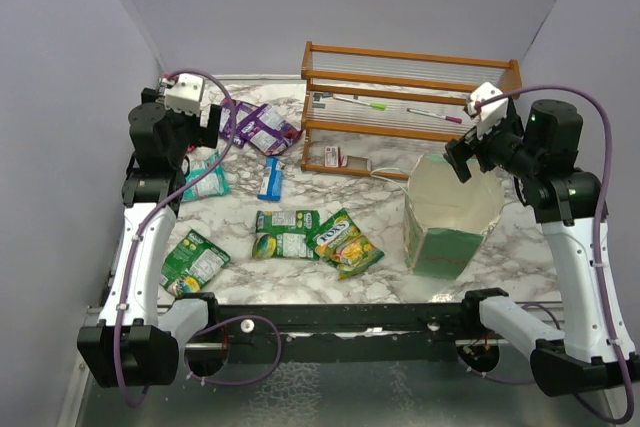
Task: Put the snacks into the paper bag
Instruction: Move the paper bag to the center of the board.
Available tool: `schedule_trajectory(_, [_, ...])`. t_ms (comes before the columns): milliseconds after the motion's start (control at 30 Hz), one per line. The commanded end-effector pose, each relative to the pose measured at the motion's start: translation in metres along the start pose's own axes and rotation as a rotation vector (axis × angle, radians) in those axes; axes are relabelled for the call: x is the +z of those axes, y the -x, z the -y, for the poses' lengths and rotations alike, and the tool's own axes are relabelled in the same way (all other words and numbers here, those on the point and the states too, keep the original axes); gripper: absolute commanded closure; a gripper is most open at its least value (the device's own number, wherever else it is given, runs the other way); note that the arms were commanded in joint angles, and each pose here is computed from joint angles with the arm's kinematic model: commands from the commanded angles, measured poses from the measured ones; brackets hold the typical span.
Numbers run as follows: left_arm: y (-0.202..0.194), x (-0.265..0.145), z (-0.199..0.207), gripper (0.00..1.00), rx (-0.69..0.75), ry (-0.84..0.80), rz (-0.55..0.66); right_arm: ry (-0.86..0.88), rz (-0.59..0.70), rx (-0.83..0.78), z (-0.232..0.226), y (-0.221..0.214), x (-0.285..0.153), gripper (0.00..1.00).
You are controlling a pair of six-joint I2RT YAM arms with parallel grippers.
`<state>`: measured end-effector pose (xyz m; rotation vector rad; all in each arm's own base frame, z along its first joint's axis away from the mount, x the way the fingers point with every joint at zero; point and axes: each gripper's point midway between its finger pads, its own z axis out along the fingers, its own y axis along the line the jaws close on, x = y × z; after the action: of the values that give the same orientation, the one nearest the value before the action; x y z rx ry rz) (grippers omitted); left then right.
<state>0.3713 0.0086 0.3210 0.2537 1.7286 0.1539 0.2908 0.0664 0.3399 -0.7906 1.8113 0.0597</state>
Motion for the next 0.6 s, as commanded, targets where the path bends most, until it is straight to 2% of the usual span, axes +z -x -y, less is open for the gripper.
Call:
schedule_trajectory(0, [-0.016,-0.001,0.007,0.01,0.038,-0.041,-0.051,0.049,-0.062,-0.128,-0.01,-0.012,-0.018,0.01])
schedule_trajectory(300, [-0.03,0.001,0.016,0.01,0.038,-0.079,-0.076,0.066,-0.222,-0.29,0.001,-0.051,-0.005,0.02])
schedule_trajectory(467, [-0.029,0.003,0.015,0.01,0.005,-0.066,-0.069,0.096,-0.266,-0.348,0.005,-0.062,0.009,0.09])
schedule_trajectory(567, [-0.035,0.005,0.019,0.01,-0.011,-0.079,-0.083,0.132,-0.291,-0.376,0.004,-0.07,0.019,0.19])
